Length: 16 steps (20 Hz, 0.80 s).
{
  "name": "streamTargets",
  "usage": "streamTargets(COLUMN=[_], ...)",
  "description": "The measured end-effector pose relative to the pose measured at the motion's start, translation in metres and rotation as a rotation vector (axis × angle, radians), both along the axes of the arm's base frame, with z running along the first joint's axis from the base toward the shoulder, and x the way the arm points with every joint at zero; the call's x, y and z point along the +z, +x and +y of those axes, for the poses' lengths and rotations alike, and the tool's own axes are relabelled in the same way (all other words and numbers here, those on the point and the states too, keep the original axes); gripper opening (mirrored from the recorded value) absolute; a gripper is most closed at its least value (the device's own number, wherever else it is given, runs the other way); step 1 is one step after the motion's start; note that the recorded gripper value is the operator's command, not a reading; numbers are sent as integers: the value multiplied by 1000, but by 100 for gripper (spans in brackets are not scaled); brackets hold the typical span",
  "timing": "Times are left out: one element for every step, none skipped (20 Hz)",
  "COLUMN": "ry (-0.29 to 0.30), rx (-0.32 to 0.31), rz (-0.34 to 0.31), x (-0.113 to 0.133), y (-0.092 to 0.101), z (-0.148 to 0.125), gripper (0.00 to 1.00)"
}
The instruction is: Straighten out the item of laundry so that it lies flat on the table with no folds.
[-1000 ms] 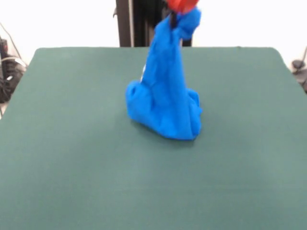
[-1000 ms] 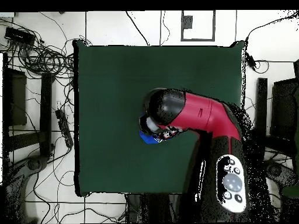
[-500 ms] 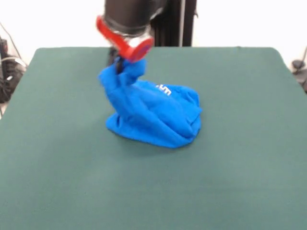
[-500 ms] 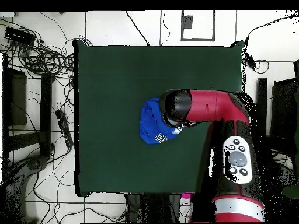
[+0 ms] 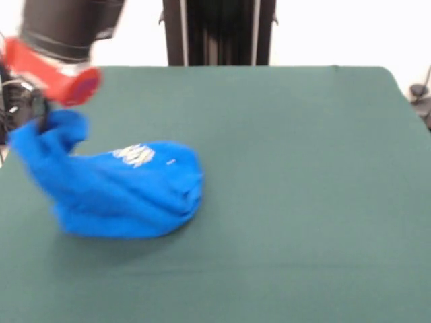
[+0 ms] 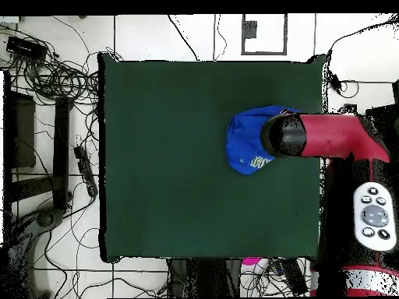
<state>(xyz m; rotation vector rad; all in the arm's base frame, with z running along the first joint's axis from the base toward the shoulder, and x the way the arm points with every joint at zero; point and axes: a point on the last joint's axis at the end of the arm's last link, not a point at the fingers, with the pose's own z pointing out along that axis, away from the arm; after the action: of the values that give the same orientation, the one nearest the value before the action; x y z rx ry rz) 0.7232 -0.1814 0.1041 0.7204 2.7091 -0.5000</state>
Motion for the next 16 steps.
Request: streamTargets(ry=[-14, -21, -45, -55, -65, -72, -77, -84, -85, -85, -81, -75, -68, -56, -24, -10], rx=[34, 49, 99, 119, 140, 150, 157, 168, 170, 171, 172, 169, 166, 160, 143, 136], rz=[-27, -39, -78, -93, -109, -114, -117, -117, -116, -115, -113, -110, -105, -98, -76, -65], x=[3, 5, 10, 12, 14, 14, 14, 13, 12, 11, 10, 9, 8, 8, 8, 8], y=[8, 11, 22, 28, 33, 35, 37, 39, 40, 40, 40, 40, 40, 41, 40, 40], z=[-15, -22, -45, -54, -64, -69, -72, -77, -77, -77, -74, -72, -68, -62, -47, -39], gripper=[0, 0, 0, 0, 0, 0, 0, 0, 0, 0, 0, 0, 0, 0, 0, 0])
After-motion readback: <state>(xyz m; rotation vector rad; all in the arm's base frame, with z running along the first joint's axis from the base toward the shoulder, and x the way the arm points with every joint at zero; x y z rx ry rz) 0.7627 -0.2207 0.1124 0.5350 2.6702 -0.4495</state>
